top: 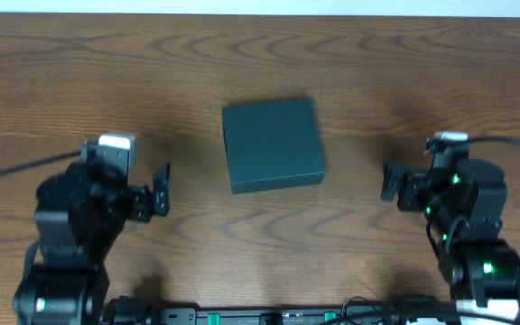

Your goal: Pack container

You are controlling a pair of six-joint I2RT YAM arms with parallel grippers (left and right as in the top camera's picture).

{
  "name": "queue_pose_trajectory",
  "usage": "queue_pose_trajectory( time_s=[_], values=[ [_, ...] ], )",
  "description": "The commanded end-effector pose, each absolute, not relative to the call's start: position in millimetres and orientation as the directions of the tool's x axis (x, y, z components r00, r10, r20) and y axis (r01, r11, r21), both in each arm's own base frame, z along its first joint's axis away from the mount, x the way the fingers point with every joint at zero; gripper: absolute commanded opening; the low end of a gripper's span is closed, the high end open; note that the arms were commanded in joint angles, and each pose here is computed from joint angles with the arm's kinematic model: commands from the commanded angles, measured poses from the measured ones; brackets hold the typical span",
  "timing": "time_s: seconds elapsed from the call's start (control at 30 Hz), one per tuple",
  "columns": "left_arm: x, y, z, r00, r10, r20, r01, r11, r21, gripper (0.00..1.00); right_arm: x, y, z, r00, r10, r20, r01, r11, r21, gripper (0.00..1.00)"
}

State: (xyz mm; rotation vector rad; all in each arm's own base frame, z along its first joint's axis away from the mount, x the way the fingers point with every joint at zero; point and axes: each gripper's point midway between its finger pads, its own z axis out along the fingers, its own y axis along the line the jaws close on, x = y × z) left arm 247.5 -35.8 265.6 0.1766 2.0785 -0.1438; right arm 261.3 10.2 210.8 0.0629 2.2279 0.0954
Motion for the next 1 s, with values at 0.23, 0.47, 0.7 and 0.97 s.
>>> queue_pose_trajectory(
  time_s=[0.23,0.47,0.7,0.97],
  values=[
    [243,-33,265,-0.476,0.08,-0.876,0.177,0.984,-0.007,0.99,240,15,186,-0.684,0.049,-0.728,-0.012,0.997,0.079,0.99],
    [244,-33,264,-0.479,0.08,-0.874,0.177,0.984,-0.007,0.99,230,15,176,-0.725,0.048,-0.688,-0.008,0.997,0.078,0.99],
    [244,-33,264,-0.479,0.08,-0.874,0.177,0.984,-0.007,0.99,228,15,174,-0.733,0.047,-0.678,-0.007,0.997,0.077,0.99],
    [244,-33,264,-0.479,0.08,-0.874,0.177,0.984,-0.007,0.98,223,9,178,-0.72,0.04,-0.692,0.005,0.999,0.052,0.99]
  ],
)
